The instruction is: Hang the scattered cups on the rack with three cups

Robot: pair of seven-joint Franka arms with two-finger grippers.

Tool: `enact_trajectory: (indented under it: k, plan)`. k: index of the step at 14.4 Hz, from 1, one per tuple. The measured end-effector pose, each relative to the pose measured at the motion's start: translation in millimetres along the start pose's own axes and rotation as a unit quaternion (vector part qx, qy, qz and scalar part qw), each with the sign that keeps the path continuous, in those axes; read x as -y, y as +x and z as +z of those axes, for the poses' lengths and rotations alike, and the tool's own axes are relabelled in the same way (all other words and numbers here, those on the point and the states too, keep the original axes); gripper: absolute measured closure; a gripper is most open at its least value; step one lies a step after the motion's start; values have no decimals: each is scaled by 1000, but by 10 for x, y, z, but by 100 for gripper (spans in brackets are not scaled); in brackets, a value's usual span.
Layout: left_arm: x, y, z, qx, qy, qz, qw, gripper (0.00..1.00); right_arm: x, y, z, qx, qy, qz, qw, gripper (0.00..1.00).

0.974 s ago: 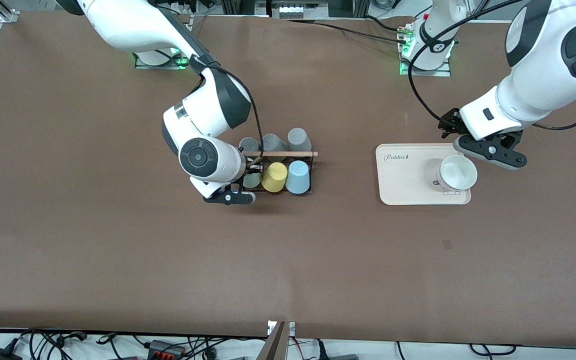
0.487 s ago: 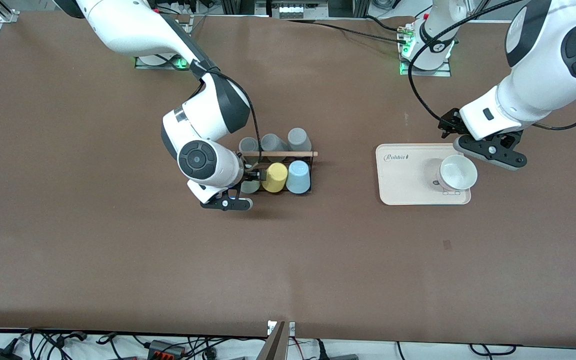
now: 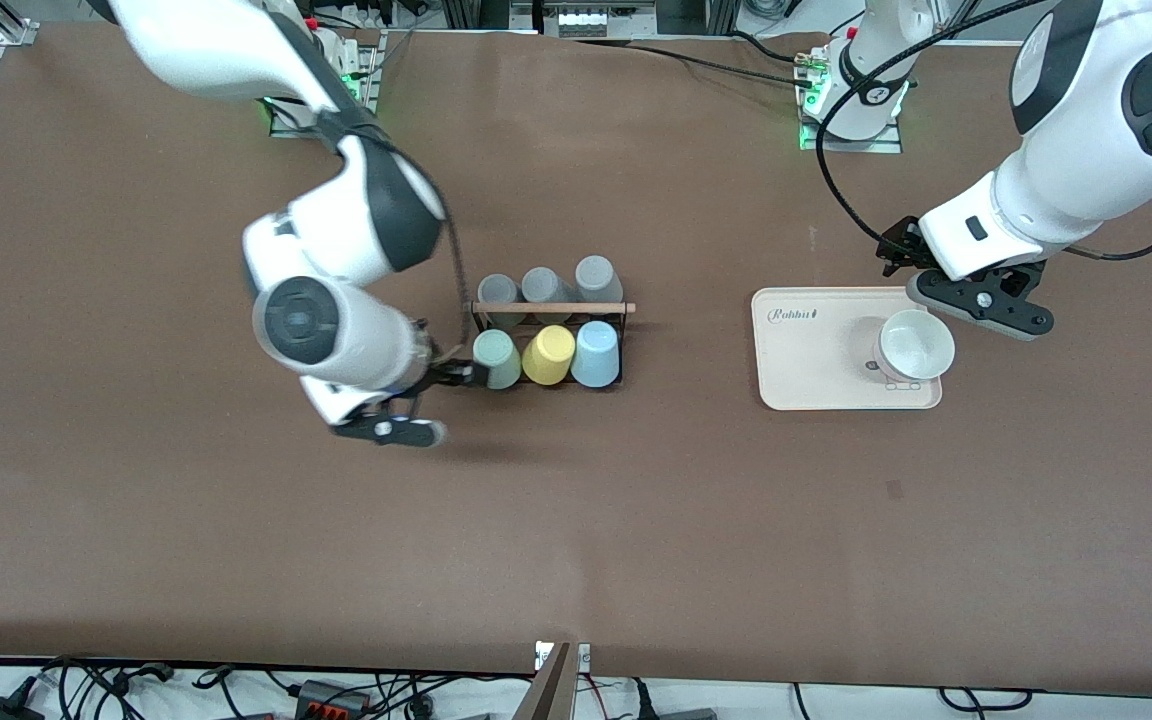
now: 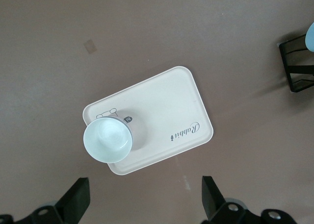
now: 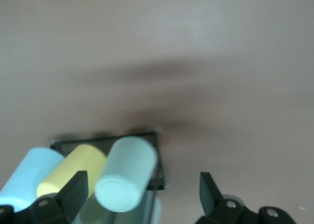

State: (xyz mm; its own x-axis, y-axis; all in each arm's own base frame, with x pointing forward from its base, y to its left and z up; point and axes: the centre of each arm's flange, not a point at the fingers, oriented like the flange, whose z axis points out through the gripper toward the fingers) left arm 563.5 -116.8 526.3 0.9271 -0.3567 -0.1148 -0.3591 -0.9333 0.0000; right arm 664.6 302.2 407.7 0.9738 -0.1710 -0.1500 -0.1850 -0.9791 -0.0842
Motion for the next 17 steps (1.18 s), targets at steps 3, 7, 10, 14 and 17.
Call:
enact_trajectory:
  k: [3, 7, 10, 14, 17]
  plan:
    - [-8, 1, 0, 0, 0, 1, 1000, 0, -797, 253, -618, -16, 1, 44, 999, 0]
    - [-14, 2, 0, 0, 0, 1, 1000, 0, -1872, 388, -989, 25, -20, 73, 997, 0]
    - [-16, 2, 0, 0, 0, 2, 1000, 0, -2329, 258, -1300, 29, -24, 92, 995, 0]
    - [-17, 3, 0, 0, 0, 2, 1000, 0, -2611, -89, -1569, 15, -31, 49, 998, 0]
    - [-19, 3, 0, 0, 0, 2, 1000, 0, -2842, -287, -1598, -31, -25, 43, 998, 0]
